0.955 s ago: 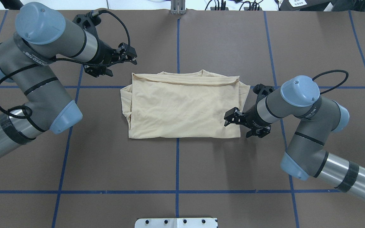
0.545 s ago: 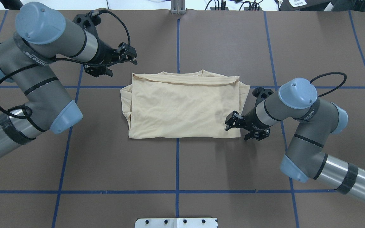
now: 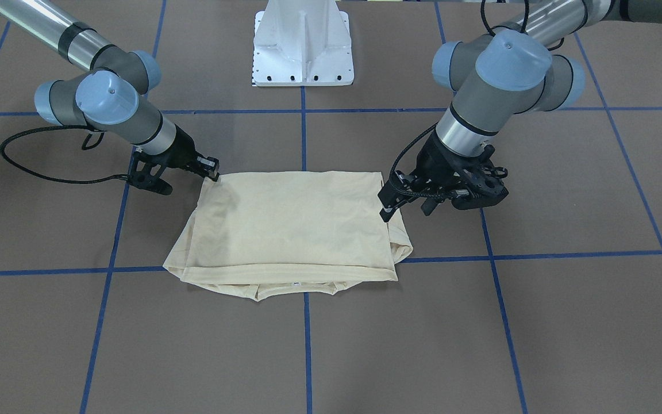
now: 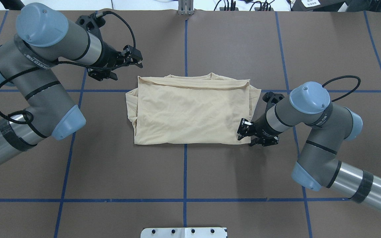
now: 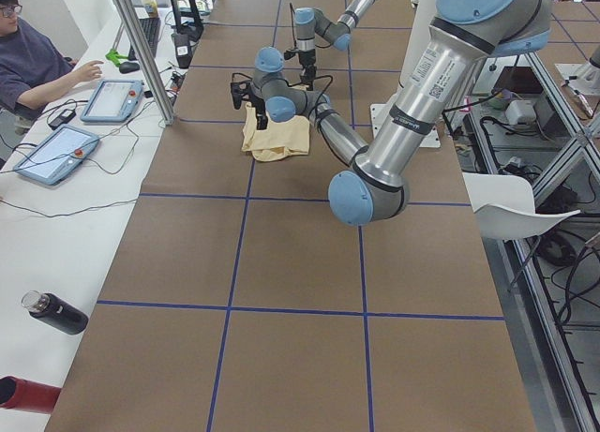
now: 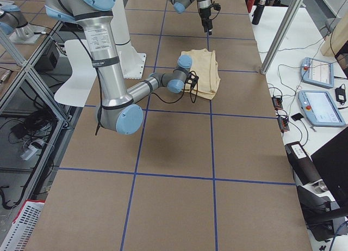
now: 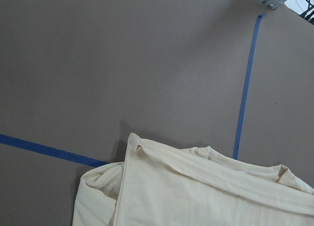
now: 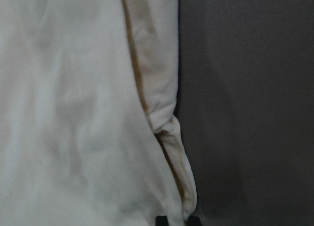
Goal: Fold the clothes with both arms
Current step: 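Lower the right gripper onto the folded shirt's side edge and grip it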
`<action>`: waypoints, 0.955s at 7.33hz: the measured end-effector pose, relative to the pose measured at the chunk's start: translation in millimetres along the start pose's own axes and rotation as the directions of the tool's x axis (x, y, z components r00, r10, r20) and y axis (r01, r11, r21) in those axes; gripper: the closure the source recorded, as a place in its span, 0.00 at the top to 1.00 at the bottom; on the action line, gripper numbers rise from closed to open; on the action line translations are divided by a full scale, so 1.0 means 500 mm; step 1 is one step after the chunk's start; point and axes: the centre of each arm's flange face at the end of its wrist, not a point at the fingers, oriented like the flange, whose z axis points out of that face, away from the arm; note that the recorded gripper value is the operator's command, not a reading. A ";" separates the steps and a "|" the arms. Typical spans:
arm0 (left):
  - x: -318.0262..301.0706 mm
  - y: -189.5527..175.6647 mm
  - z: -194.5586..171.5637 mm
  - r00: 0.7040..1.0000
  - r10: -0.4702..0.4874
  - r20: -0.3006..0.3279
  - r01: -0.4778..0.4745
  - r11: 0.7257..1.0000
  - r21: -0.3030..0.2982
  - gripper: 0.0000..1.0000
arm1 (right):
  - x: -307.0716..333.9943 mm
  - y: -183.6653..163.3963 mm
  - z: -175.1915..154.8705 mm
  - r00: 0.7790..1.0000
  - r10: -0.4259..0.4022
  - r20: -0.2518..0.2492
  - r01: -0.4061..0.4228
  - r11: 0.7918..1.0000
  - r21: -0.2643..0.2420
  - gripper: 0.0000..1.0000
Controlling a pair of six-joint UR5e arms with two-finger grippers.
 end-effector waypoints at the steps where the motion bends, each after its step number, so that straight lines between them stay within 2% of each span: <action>1: 0.000 -0.001 0.000 1.000 0.000 0.000 0.000 1.000 0.000 0.99 | 0.000 0.000 -0.004 1.000 0.001 0.002 -0.001 1.000 -0.001 0.00; 4: -0.001 -0.001 0.001 1.000 -0.001 0.002 0.001 1.000 0.000 0.98 | 0.001 0.030 -0.027 0.999 -0.023 0.023 0.024 1.000 -0.013 0.00; 7: -0.006 -0.002 0.001 1.000 0.000 0.005 0.000 1.000 0.001 0.98 | -0.014 0.154 -0.013 0.998 -0.059 0.038 0.062 0.994 -0.093 0.00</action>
